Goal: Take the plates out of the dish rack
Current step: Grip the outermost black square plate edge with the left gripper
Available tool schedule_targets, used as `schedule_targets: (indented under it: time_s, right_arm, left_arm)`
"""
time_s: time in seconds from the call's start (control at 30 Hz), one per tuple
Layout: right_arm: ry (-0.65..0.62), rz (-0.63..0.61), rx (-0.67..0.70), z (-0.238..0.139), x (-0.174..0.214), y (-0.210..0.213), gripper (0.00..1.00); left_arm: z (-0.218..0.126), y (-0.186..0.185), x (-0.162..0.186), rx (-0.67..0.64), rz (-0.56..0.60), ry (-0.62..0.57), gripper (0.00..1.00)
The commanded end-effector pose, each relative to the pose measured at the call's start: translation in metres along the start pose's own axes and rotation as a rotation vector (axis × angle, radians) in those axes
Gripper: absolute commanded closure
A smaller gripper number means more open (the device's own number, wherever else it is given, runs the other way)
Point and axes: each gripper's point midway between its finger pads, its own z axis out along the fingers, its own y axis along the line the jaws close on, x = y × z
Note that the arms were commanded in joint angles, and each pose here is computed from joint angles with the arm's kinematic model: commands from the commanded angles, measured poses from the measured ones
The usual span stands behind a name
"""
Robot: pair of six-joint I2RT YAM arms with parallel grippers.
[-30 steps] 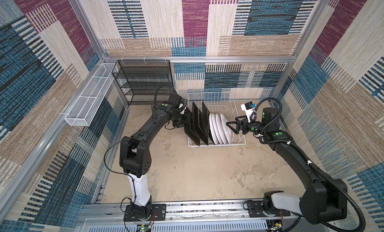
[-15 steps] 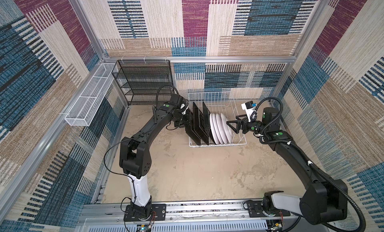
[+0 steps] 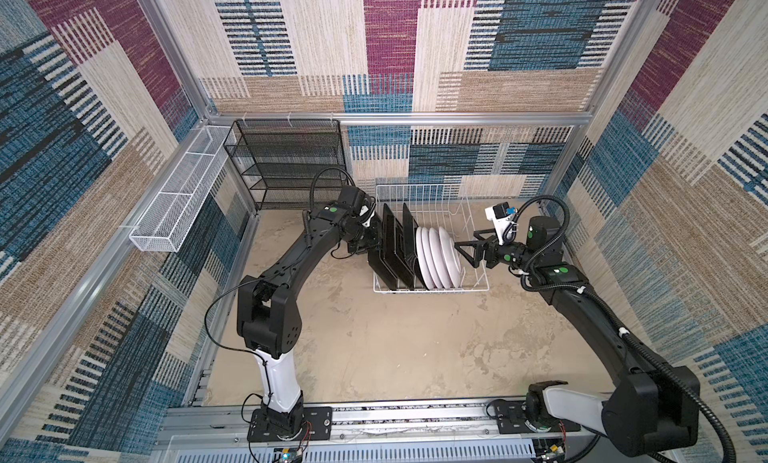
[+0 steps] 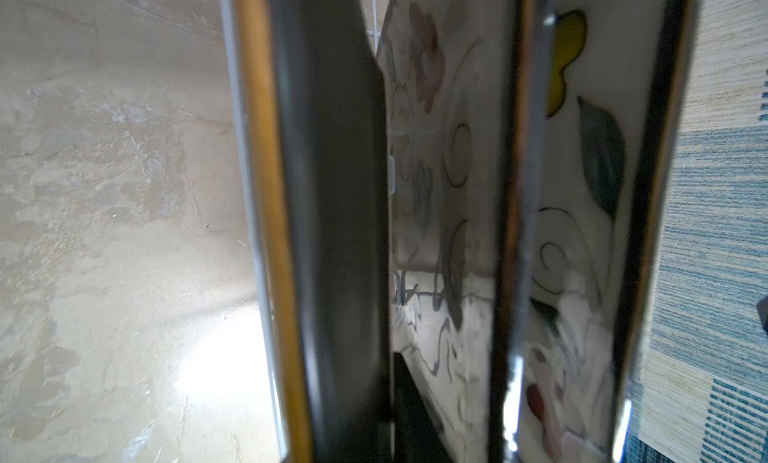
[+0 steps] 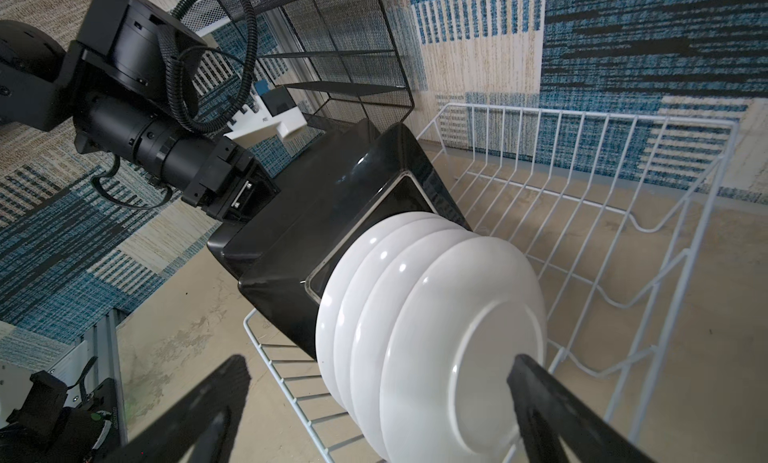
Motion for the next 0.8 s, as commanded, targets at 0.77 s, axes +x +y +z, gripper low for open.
schedule_targets:
  time_s: [0.77]
  right_arm:
    - [-0.05,-0.019,0.019,-0.003,-0.014,0.0,0.0]
  left_arm:
    - [-0.021,-0.019,-0.005,0.057,0.004,-0.012,1.0]
